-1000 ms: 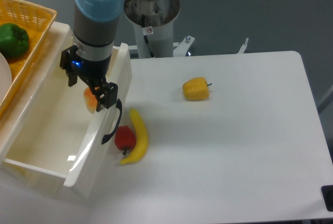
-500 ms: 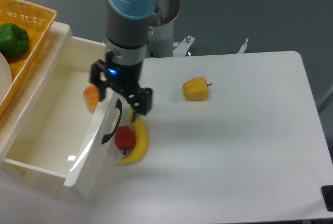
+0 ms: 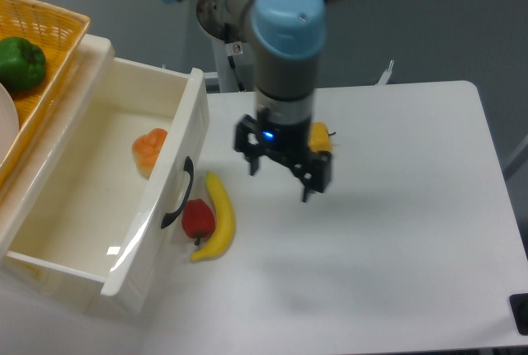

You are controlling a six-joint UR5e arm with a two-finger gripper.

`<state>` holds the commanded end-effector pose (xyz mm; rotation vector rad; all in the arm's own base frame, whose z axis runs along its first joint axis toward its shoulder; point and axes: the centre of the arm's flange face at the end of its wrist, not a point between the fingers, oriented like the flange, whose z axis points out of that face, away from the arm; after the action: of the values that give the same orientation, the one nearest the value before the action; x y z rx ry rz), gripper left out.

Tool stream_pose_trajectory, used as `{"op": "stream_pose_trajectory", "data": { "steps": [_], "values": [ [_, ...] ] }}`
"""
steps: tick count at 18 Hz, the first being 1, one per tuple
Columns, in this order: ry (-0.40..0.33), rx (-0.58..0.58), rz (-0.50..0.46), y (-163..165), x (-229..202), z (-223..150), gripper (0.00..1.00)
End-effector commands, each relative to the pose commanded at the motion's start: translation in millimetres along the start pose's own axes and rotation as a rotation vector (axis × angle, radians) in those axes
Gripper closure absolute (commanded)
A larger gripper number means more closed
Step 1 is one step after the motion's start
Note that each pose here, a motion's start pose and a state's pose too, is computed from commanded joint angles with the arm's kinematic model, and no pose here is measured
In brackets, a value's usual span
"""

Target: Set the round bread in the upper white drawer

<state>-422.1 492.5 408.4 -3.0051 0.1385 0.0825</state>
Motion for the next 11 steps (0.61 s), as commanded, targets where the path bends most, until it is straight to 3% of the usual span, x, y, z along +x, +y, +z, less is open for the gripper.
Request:
{"op": "stream_pose_trajectory", "data": {
  "steps": [4, 11],
  "values": [
    [0.034, -0.088, 0.133, 16.4, -30.5, 37.0, 0.00],
    [0.077, -0.109, 0.151, 26.8, -73.5, 84.3, 0.00]
  ]
}}
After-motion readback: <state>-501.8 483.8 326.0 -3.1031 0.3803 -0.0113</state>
